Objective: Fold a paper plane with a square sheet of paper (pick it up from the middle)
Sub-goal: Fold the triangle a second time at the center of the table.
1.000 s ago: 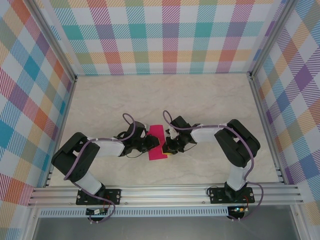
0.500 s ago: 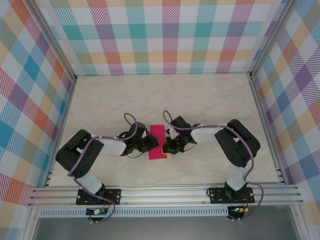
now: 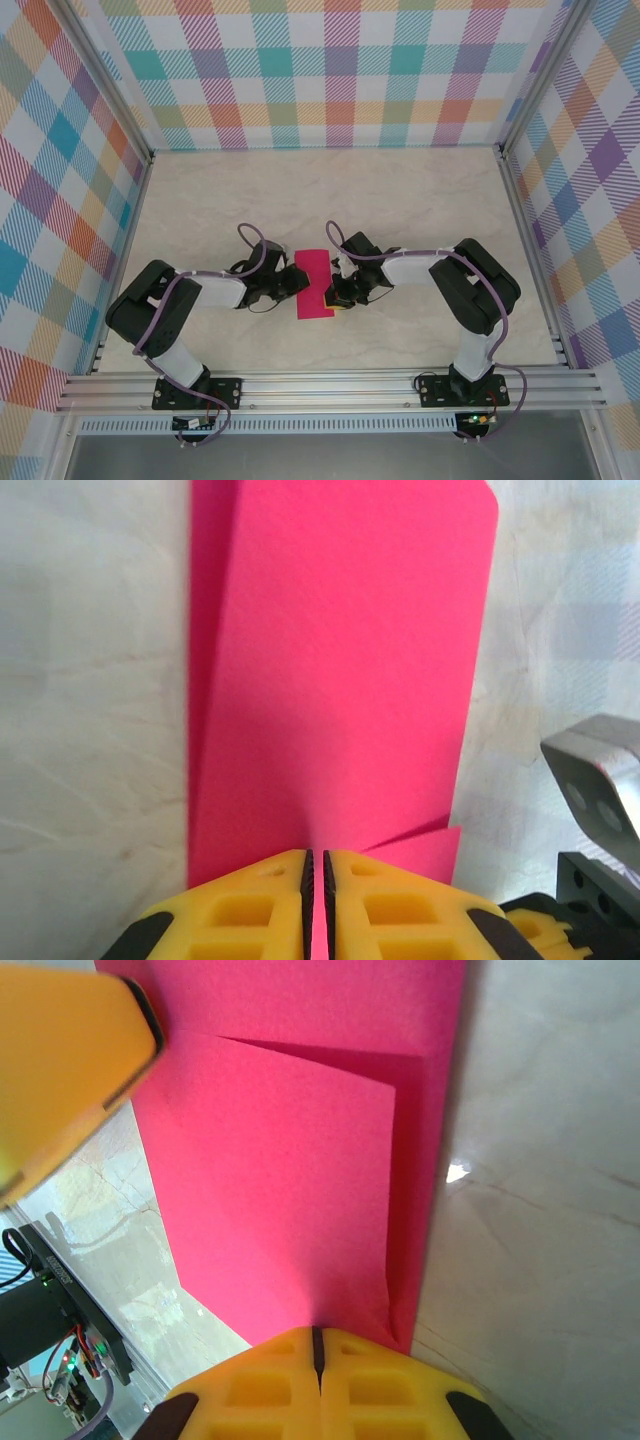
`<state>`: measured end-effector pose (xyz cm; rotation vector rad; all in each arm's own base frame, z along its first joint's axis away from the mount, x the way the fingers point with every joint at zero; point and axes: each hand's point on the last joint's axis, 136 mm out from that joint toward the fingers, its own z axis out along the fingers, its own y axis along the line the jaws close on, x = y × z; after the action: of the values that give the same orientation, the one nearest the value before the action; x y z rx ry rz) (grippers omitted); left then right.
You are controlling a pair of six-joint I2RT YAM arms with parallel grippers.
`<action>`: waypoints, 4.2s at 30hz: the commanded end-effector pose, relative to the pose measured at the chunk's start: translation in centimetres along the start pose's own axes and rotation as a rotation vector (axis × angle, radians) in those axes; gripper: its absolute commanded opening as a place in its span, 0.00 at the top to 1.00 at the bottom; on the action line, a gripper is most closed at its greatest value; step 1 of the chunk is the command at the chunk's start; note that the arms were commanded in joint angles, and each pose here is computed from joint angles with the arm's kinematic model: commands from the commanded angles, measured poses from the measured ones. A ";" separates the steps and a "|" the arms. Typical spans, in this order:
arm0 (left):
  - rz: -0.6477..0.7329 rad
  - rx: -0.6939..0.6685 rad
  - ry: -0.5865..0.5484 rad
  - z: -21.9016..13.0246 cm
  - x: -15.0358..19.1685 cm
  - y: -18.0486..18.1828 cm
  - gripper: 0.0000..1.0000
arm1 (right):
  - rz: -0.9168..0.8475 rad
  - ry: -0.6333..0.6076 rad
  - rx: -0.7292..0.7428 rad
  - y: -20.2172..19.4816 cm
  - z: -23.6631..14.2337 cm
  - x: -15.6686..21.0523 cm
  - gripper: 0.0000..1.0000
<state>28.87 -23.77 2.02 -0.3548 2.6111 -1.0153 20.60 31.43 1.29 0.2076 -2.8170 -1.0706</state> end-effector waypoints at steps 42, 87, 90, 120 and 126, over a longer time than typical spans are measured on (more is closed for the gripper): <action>0.050 -0.077 0.065 0.3 2.6 1.3 0.87 | -0.017 0.006 0.003 1.5 -1.4 0.6 0.92; 0.056 -0.084 0.073 0.1 2.7 1.3 0.88 | -0.001 -0.066 0.100 -1.0 -4.2 3.2 0.72; 0.065 -0.057 0.070 -0.1 2.4 0.2 0.87 | -0.021 -0.110 0.136 -0.8 -5.0 2.2 0.69; 0.077 -0.037 0.065 -0.6 1.8 -1.1 0.80 | -0.001 -0.210 0.078 0.7 -5.3 -1.0 0.54; 0.082 -0.022 0.063 -0.8 1.6 -1.8 0.80 | 0.005 -0.192 0.057 0.8 -4.8 -1.4 0.53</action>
<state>27.25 -24.80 2.26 -0.2504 2.6964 -0.9726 21.84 28.09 4.27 0.1109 -3.0410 -0.9879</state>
